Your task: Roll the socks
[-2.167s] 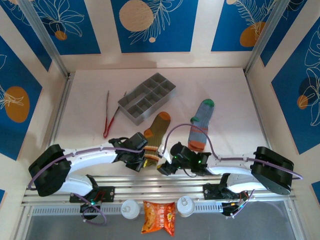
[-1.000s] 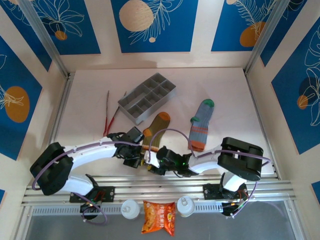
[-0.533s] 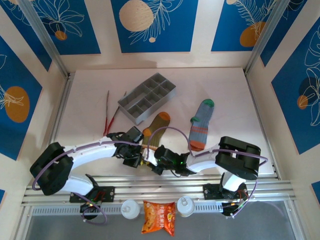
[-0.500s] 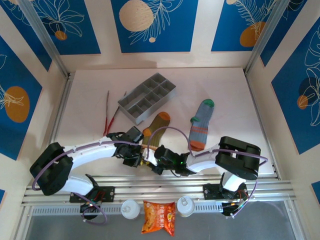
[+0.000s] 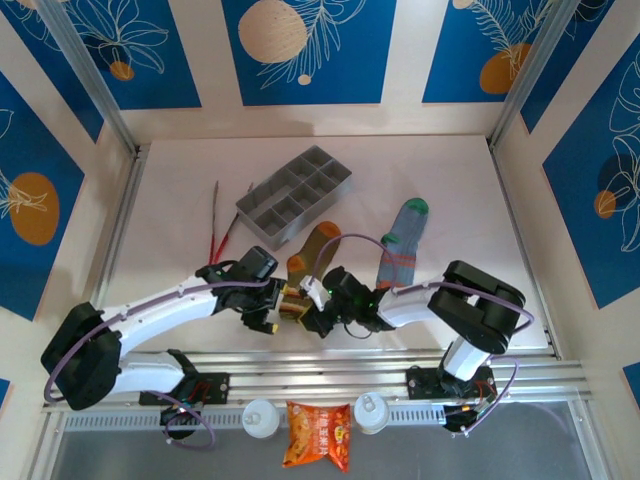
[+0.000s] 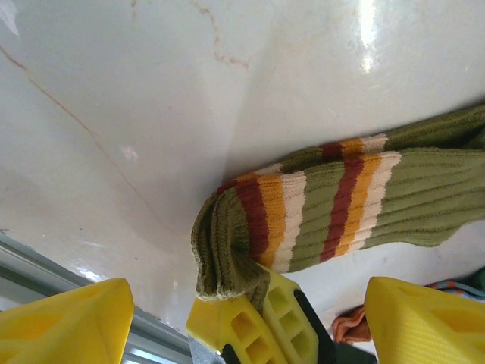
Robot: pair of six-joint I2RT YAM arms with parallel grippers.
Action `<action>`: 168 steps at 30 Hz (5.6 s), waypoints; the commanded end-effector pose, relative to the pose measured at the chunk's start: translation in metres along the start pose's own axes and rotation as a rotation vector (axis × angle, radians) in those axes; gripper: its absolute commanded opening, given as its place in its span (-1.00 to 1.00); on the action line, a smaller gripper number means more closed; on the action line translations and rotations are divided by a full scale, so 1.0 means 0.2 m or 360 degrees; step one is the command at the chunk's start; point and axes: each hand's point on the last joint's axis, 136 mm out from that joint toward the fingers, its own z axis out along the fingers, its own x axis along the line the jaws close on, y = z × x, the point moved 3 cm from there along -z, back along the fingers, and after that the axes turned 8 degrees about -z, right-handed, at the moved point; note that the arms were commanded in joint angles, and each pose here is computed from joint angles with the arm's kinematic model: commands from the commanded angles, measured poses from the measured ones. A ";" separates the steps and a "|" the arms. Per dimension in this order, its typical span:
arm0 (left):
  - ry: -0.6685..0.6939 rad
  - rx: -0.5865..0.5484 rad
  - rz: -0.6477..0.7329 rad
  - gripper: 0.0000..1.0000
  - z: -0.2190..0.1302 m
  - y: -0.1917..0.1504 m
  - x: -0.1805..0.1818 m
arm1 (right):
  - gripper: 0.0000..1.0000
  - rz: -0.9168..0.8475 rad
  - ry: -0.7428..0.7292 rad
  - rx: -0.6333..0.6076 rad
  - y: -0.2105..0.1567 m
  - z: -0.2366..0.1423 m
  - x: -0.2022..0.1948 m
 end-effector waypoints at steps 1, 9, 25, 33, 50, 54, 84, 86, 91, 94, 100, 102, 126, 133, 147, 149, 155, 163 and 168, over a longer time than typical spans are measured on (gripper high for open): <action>-0.0050 0.0012 -0.0039 0.59 0.02 0.01 -0.03 | -1.00 0.0293 0.0206 0.0213 -0.12 0.03 0.03; -0.0022 0.0111 -0.0055 0.47 0.12 -0.08 -0.08 | -1.00 0.0563 0.0250 0.0328 -0.10 0.05 -0.06; -0.0009 -0.0053 -0.0150 -0.02 0.22 0.05 -0.10 | -1.00 0.0678 0.0298 0.0397 -0.08 0.03 -0.09; 0.0137 -0.0101 -0.0102 -0.13 0.21 0.09 -0.11 | -1.00 0.0647 0.0298 0.0414 -0.07 0.02 -0.10; 0.0440 -0.0152 -0.0070 -0.48 0.19 0.10 0.00 | -0.99 0.0540 0.0252 0.0356 0.00 0.00 -0.13; 0.0459 -0.0178 -0.0096 -0.52 0.21 0.12 0.01 | -0.89 0.0459 0.0251 0.0369 0.00 0.00 -0.11; 0.0634 -0.0234 -0.0074 -0.81 0.25 0.14 -0.02 | -0.18 -0.1558 -0.0592 0.0292 0.09 -0.12 0.12; 0.0636 -0.0232 -0.0068 -0.82 0.25 0.13 -0.03 | -0.18 -0.1585 -0.0605 0.0302 0.10 -0.10 0.11; 0.0634 -0.0223 -0.0059 -0.83 0.25 0.13 -0.04 | -0.21 -0.1538 -0.0619 0.0324 0.11 -0.06 0.09; 0.0639 -0.0219 -0.0054 -0.83 0.25 0.13 -0.04 | -0.23 -0.1432 -0.0655 0.0333 0.11 -0.04 0.05; 0.0636 -0.0211 -0.0054 -0.84 0.26 0.13 -0.05 | -0.26 -0.1088 -0.0641 0.0338 0.11 -0.03 -0.02; 0.0637 -0.0208 -0.0051 -0.84 0.26 0.13 -0.05 | -0.31 -0.0972 -0.0620 0.0320 0.11 -0.03 -0.03; 0.0612 -0.0182 -0.0047 -0.86 0.28 0.12 -0.08 | -0.26 0.0301 -0.0102 0.0314 0.10 -0.07 -0.20; 0.0489 -0.0186 0.0026 -0.75 0.24 0.10 -0.16 | -0.67 0.0507 -0.0124 0.0496 -0.01 -0.03 -0.23; -0.0101 -0.0139 0.0427 0.32 -0.01 0.07 -0.30 | -1.00 0.0988 -0.0056 0.0667 -0.16 -0.03 -0.32; -0.0236 -0.0071 0.0514 0.26 -0.01 0.04 -0.31 | -1.00 0.1077 -0.0042 0.0684 -0.17 -0.03 -0.33; -0.0458 -0.0036 0.0618 0.07 0.00 0.05 -0.26 | -1.00 0.1220 0.0010 0.0712 -0.16 -0.03 -0.35; -0.0469 -0.0051 0.0742 0.02 0.02 0.06 -0.15 | -1.00 0.1283 0.0011 0.0756 -0.13 -0.01 -0.36; -0.0503 -0.0082 0.0735 0.04 0.02 0.08 -0.11 | -1.00 0.1349 0.0005 0.0757 -0.12 -0.02 -0.37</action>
